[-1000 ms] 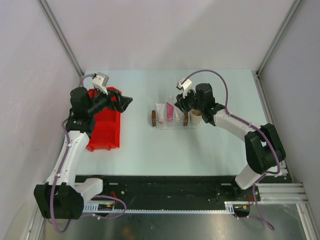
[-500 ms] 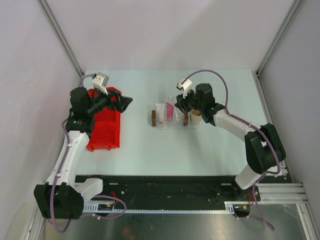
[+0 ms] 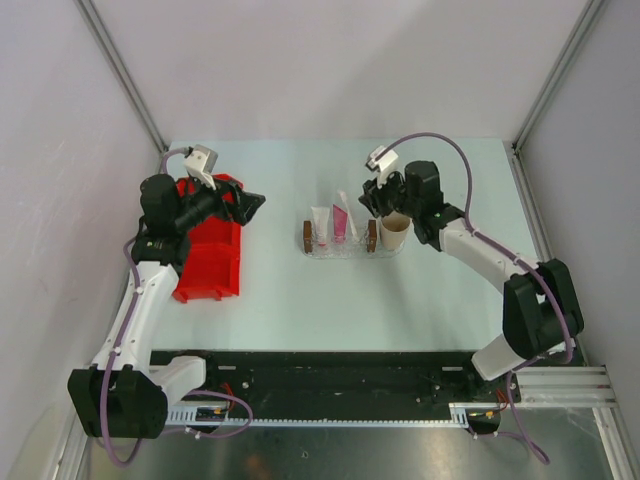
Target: Prepare toiletry sets of a toothbrush and toothpaste on the tray
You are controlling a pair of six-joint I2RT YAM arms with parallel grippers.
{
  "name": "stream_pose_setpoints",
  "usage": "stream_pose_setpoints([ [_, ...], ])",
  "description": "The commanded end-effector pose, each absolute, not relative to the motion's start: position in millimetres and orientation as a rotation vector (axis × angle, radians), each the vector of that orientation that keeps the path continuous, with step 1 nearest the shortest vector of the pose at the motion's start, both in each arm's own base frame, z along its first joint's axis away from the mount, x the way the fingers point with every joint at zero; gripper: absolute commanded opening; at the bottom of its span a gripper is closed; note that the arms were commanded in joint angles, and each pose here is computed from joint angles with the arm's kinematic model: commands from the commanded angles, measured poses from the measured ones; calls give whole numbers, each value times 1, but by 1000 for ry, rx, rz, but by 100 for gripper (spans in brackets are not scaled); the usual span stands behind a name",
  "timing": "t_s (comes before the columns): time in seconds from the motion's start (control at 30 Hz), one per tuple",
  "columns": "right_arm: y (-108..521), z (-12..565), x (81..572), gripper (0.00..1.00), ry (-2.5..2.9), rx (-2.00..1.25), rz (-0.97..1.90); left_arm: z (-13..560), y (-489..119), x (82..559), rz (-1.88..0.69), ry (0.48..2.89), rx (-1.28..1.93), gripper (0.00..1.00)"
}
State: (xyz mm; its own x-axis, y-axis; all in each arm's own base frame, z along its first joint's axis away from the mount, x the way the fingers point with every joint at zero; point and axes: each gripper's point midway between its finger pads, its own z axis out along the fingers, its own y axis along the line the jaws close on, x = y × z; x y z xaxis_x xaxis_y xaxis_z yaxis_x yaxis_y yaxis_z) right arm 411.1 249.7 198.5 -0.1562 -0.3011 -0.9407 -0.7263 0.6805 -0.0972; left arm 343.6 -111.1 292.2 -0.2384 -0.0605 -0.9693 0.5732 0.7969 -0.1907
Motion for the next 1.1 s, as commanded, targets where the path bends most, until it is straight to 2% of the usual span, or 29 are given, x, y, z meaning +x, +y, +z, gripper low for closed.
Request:
stream_pose_setpoints([
  [0.0, 223, 236, 418, 48, 1691, -737, 357, 304, -105, 347, -581, 1677, 402, 100],
  [0.1, 207, 248, 422, 58, 1684, -691, 307, 306, -101, 349, -553, 1671, 391, 100],
  [0.27, 165, 268, 429, 62, 1693, -563, 230, 307, -91, 354, -495, 1675, 339, 100],
  [0.33, 144, 276, 428, 81, 1705, -497, 225, 307, -88, 355, -480, 1678, 324, 100],
  [0.5, 97, 291, 418, 90, 1745, -330, 122, 308, -73, 363, -408, 1689, 227, 100],
  [0.6, 73, 293, 407, 100, 1781, -255, 37, 310, -68, 364, -384, 1687, 194, 100],
  [0.87, 29, 318, 372, 100, 1776, -47, -110, 314, -45, 363, -297, 1676, 126, 100],
  [1.07, 19, 327, 365, 100, 1752, 11, -139, 330, -30, 353, -189, 1626, 110, 100],
])
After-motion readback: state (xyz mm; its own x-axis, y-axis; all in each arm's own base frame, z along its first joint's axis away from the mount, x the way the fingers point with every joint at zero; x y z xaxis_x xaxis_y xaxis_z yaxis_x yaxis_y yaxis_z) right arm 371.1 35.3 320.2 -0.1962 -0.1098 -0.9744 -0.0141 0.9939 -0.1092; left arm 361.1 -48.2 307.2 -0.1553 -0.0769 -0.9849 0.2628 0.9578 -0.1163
